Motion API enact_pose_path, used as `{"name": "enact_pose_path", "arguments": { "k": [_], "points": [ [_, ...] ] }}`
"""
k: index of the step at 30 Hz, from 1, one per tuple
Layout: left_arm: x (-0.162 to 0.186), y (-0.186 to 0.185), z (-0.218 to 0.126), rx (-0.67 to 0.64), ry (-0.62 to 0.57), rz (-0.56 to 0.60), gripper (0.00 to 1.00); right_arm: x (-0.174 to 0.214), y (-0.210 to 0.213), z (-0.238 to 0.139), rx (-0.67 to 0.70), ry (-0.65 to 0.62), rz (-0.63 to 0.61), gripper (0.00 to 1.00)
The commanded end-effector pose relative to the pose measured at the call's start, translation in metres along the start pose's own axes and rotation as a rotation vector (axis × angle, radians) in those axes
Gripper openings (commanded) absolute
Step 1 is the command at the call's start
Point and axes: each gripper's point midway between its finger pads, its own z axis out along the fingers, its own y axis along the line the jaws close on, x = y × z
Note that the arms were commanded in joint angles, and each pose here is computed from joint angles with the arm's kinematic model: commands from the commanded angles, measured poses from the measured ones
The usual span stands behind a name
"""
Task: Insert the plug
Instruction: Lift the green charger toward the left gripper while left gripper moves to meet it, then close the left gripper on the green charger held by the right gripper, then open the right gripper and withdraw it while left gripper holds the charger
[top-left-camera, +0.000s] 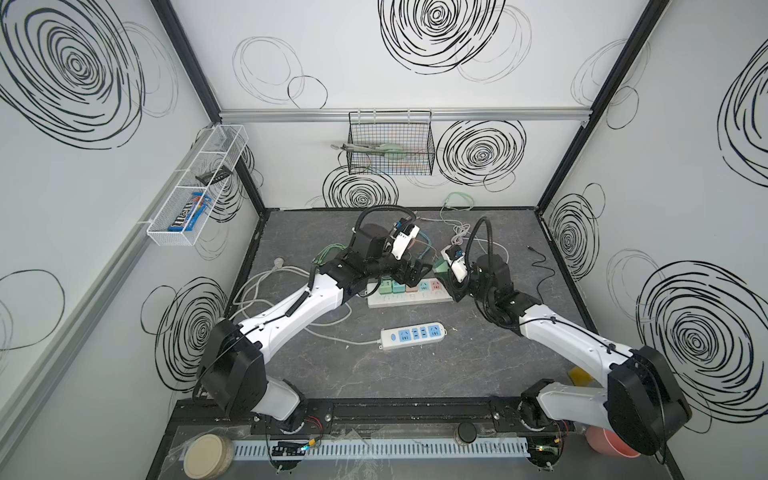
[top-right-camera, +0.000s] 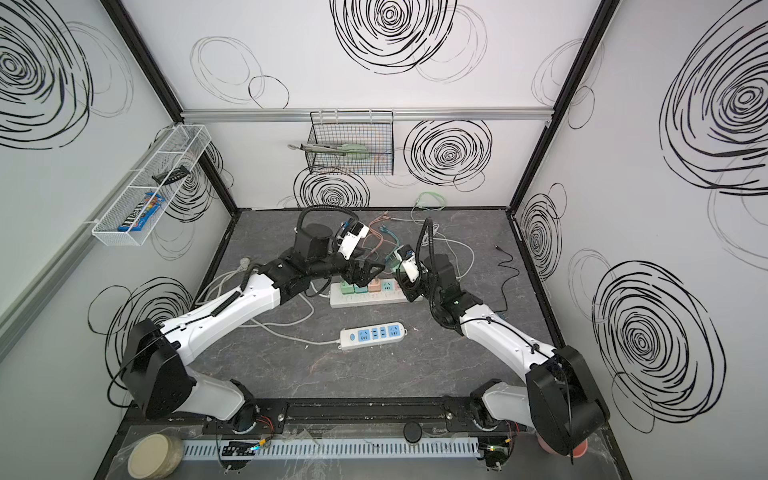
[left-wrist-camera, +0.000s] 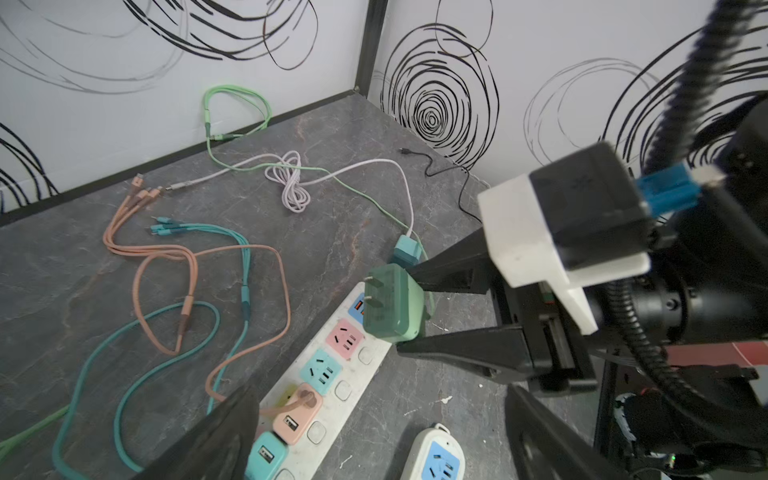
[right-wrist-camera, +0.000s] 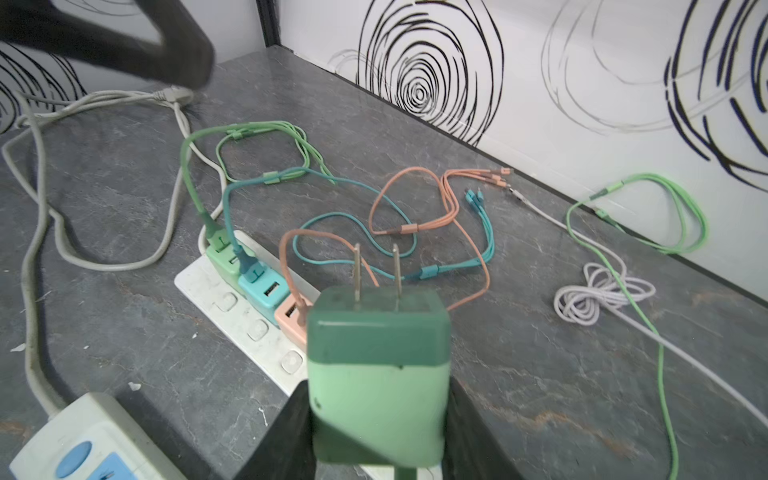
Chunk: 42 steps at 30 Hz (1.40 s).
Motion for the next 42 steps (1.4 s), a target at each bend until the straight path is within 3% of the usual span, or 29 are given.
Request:
{"name": "enact_pose_path", "arguments": {
  "k": [1,11,18,20,23,24,26,30,31,32,37,42],
  "points": [
    [-0.008,-0.009,0.005,0.053,-0.006,-0.057,0.93,-0.03,0.018,-0.012,-0.045,-0.137,-0.113,0.28],
    [0.007,-0.018,0.018,0.148,0.053,-0.147,0.76,-0.046,0.037,-0.023,-0.066,-0.242,-0.23,0.28],
    [0.004,-0.021,0.022,0.181,0.042,-0.175,0.55,-0.046,0.045,-0.022,-0.08,-0.254,-0.258,0.28],
    [0.004,-0.022,0.023,0.187,0.041,-0.177,0.41,-0.044,0.045,-0.022,-0.081,-0.25,-0.257,0.28],
    [0.004,-0.022,0.022,0.195,0.041,-0.178,0.07,-0.043,0.046,-0.021,-0.083,-0.246,-0.263,0.28],
    [0.004,-0.023,0.021,0.197,0.04,-0.177,0.0,-0.043,0.046,-0.021,-0.084,-0.246,-0.262,0.28],
    [0.004,-0.021,0.021,0.189,0.037,-0.179,0.0,-0.04,0.046,-0.02,-0.09,-0.233,-0.24,0.34],
    [0.004,-0.017,0.019,0.163,0.028,-0.176,0.0,-0.032,0.044,-0.019,-0.096,-0.186,-0.187,0.68],
    [0.003,-0.016,0.018,0.156,0.019,-0.173,0.0,-0.031,0.042,-0.019,-0.087,-0.175,-0.169,0.87],
    [0.002,-0.015,0.017,0.152,0.011,-0.171,0.0,-0.03,0.039,-0.019,-0.08,-0.167,-0.158,0.99],
    [-0.006,-0.008,0.018,0.116,-0.028,-0.165,0.0,-0.03,0.016,-0.023,0.004,-0.125,-0.046,0.97],
    [-0.011,-0.005,0.017,0.112,-0.047,-0.172,0.0,-0.033,-0.02,-0.039,0.119,-0.202,0.145,0.97]
  ]
}}
